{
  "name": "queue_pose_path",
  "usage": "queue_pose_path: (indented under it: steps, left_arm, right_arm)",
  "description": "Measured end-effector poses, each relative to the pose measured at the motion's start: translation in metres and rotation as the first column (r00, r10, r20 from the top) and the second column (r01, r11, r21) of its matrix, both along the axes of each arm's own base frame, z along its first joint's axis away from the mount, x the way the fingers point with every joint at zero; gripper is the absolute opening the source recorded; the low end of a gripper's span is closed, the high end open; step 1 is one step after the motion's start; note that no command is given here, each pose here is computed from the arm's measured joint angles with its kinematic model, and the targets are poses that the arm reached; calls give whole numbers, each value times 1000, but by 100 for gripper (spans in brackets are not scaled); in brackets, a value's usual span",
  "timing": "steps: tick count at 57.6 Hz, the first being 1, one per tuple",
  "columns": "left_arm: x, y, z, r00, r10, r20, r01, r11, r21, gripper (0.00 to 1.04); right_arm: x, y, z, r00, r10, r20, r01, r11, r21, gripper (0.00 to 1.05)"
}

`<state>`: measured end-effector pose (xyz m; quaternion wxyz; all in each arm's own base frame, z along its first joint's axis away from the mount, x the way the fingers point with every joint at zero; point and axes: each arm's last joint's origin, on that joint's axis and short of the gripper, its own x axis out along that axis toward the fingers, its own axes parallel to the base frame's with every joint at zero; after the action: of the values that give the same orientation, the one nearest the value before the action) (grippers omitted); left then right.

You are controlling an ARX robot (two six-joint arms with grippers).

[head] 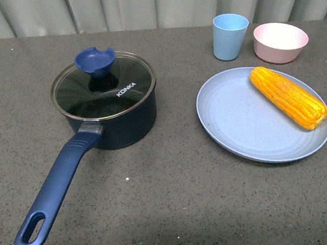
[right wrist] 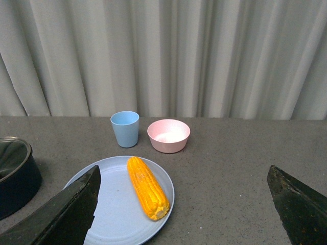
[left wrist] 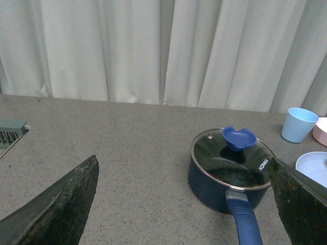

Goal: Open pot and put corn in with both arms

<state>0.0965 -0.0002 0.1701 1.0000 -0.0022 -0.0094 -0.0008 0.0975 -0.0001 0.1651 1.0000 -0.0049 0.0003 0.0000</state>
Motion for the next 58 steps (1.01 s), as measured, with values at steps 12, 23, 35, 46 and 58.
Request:
queue_pose_path:
  steps: [12,23,35,46,58]
  left_arm:
    - [0,0,0,1000,0,0,0,1000,0,98]
    - [0,0,0,1000,0,0,0,1000,0,98]
    - [0,0,0,1000,0,0,0,1000,0,98]
    - [0,0,0,1000,0,0,0,1000,0,98]
    - [0,0,0,1000,0,0,0,1000,0,98]
  right_arm:
    - [0,0,0,1000,0,0,0,1000,0,95]
    - [0,0,0,1000,0,0,0,1000,0,95]
    - [0,0,0,1000,0,0,0,1000,0,95]
    - [0,0,0,1000,0,0,0,1000,0,95]
    - [0,0,0,1000,0,0,0,1000,0,95]
